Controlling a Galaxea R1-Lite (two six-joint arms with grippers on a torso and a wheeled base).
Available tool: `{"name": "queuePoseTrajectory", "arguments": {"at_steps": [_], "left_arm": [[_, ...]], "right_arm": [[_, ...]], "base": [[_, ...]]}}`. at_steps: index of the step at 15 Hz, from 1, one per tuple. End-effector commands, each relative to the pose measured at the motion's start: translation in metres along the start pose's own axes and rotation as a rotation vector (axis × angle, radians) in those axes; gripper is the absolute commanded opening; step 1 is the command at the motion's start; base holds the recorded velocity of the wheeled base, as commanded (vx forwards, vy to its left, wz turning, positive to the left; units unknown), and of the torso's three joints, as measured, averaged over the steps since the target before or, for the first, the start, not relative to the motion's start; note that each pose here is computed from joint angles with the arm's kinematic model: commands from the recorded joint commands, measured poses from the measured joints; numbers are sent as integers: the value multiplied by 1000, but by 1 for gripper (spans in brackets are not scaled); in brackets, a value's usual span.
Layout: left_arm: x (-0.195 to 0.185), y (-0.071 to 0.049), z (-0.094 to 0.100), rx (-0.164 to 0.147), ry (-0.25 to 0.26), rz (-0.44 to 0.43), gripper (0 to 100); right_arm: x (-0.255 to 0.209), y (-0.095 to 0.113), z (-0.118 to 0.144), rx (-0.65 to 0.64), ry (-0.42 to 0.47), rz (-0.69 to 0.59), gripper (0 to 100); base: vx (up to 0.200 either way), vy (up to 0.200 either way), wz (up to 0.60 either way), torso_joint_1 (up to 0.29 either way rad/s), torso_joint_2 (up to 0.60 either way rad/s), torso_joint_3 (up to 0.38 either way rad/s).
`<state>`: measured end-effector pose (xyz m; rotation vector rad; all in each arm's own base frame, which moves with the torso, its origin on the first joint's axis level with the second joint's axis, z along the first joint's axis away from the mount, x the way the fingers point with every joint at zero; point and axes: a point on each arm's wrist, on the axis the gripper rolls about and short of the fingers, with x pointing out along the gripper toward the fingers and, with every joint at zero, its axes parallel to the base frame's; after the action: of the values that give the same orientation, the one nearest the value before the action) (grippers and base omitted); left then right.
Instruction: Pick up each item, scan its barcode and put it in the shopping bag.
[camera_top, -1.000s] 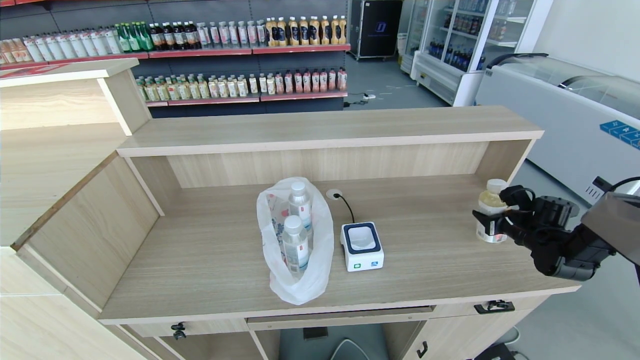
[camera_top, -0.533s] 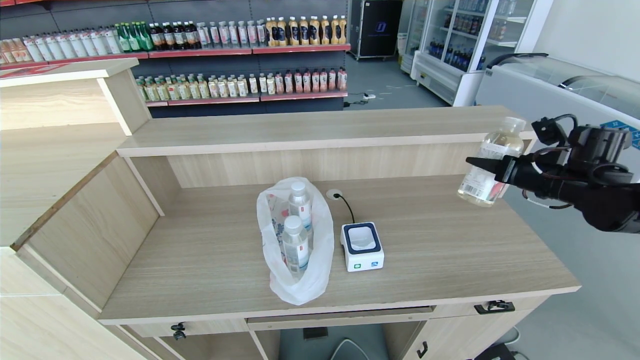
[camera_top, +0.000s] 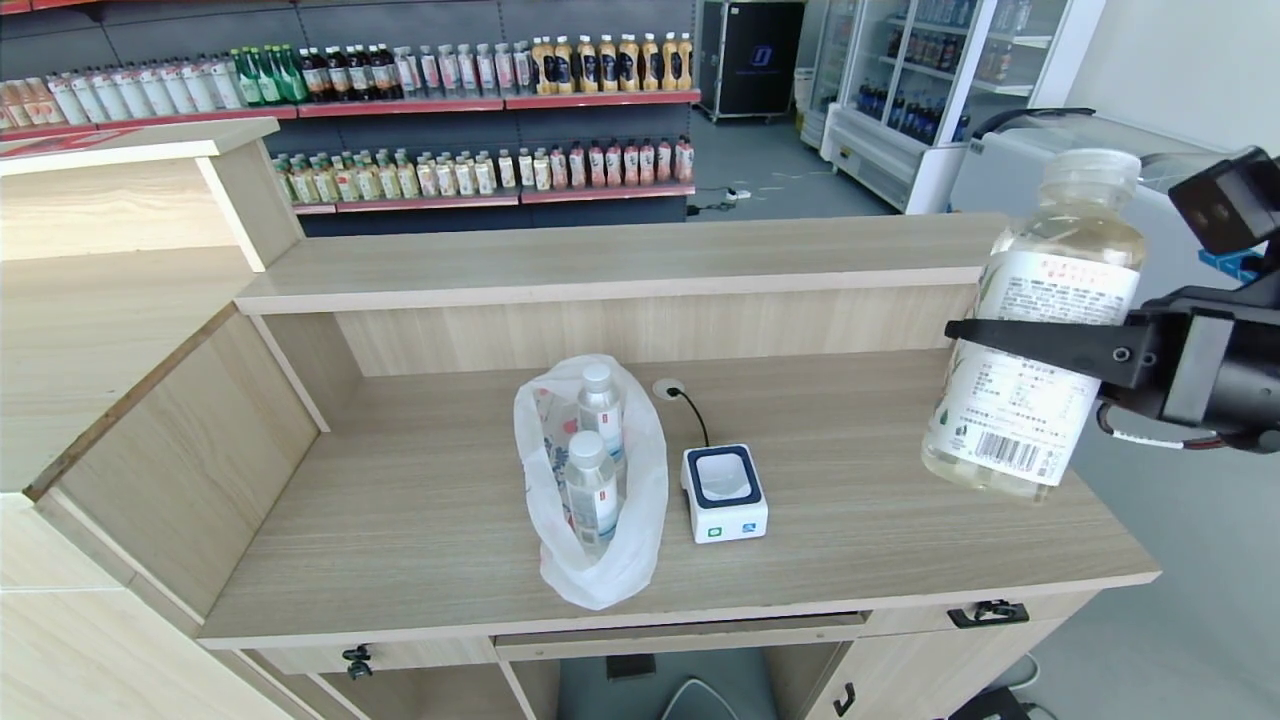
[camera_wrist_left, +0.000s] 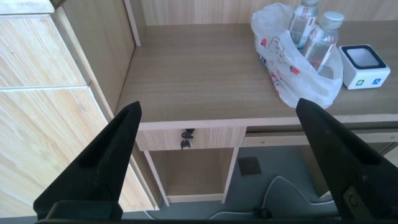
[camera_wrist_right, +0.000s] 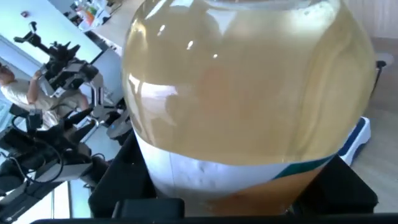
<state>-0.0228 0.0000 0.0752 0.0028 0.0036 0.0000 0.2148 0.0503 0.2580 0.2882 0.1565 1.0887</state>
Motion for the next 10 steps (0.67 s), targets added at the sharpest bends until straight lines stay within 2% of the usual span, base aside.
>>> {"name": "queuePoseTrajectory", "arguments": {"at_steps": [1,5,10], "left_arm": [[0,0,0,0,-1,0,100],[0,0,0,0,-1,0,100],[0,0,0,0,-1,0,100]], "right_arm": [[-5,50,7,-68,-16,138,0],[-9,74,10,-48,17,202,0],[-14,80,7,-3,47,193,0]], "base": [[0,0,0,0,0,0],[0,0,0,0,0,0],[0,0,0,0,0,0]]}}
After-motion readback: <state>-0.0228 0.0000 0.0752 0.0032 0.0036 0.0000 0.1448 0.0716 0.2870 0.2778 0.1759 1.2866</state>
